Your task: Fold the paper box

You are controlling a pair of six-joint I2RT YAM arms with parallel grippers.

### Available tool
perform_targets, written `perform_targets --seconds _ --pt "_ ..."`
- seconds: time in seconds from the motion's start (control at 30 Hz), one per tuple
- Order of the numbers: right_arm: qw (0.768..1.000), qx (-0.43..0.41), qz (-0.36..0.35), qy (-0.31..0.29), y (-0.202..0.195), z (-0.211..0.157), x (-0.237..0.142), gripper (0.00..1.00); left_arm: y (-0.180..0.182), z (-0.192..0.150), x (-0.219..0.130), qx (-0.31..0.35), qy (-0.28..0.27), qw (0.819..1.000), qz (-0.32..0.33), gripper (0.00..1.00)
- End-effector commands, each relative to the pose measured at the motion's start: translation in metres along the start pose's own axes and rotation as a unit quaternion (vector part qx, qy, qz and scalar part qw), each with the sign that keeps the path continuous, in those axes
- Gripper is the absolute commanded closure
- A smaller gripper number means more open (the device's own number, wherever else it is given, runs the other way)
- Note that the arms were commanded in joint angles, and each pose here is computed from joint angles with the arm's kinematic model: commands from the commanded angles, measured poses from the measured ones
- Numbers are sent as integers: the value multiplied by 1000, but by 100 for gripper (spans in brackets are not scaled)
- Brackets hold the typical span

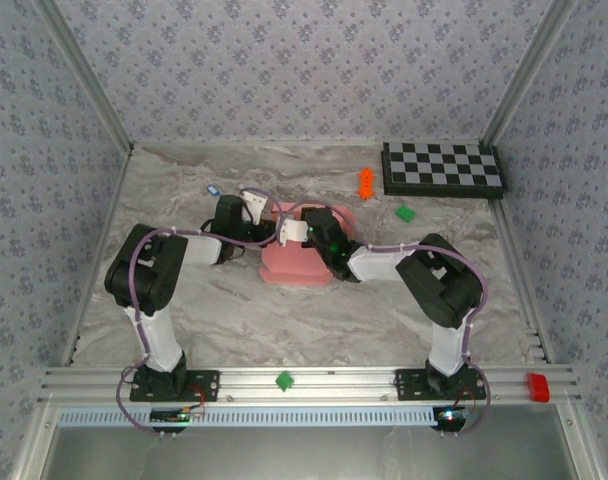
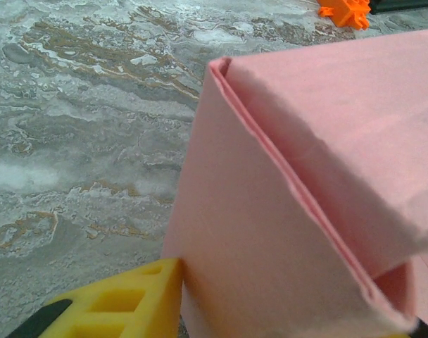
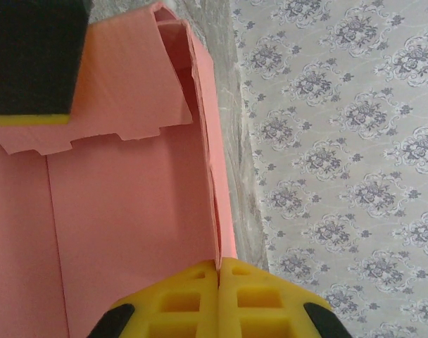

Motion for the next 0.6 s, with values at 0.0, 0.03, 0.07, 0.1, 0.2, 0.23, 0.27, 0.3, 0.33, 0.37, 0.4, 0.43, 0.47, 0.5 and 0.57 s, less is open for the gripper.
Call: perform_targets --seconds 0.0,0.03,0.07,0.1,0.2,0.23,0.27,0.3,0.33,0.37,0.4,0.43,0.47,0.5,0.57 --pt "1000 8 9 2 3 3 4 100 -2 6 5 7 -18 1000 0 67" --pt "1000 9 10 2 3 3 4 100 -2 6 6 8 -20 1000 0 69" --pt "1000 9 10 2 3 4 4 100 -2 6 6 8 -20 1000 0 73" --pt "1000 9 10 1 3 4 4 100 -2 6 7 9 -20 1000 -1 75" --pt "1000 10 11 1 3 5 4 100 -3 7 7 10 -21 1000 1 79" --pt "1000 10 11 0 3 5 4 100 -3 6 7 10 -20 1000 2 79" --pt "1000 12 9 0 2 5 4 100 -3 7 7 9 -21 1000 3 81" --pt "1000 12 9 -1 2 6 4 100 -4 7 8 9 -21 1000 2 82" --pt "1000 13 9 -1 2 6 4 100 -4 8 7 9 -23 1000 2 83" --pt "1000 14 8 -2 1 7 3 100 -4 8 7 9 -24 1000 4 83" --pt "1000 14 9 -2 2 7 3 100 -4 8 7 10 -24 1000 6 84" --pt "1000 16 9 -2 2 8 4 100 -5 8 8 12 -24 1000 8 84" --pt "1000 16 8 -3 1 8 4 100 -6 8 8 14 -24 1000 9 85" --pt "1000 16 9 -2 2 8 4 100 -6 8 8 15 -24 1000 11 85" --pt "1000 18 7 -3 0 8 4 100 -7 8 8 17 -24 999 12 87"
Point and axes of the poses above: each hand's point on the last joint's axis, 136 mm out from that joint toward the fingers, its own x axis out along the fingers, its own y axis along the line the jaws close on, z = x × y, the point moved 10 cm from there along -x, back along the fingers, and after that the axes turned 3 degrees about -x, right-handed, at the moved point
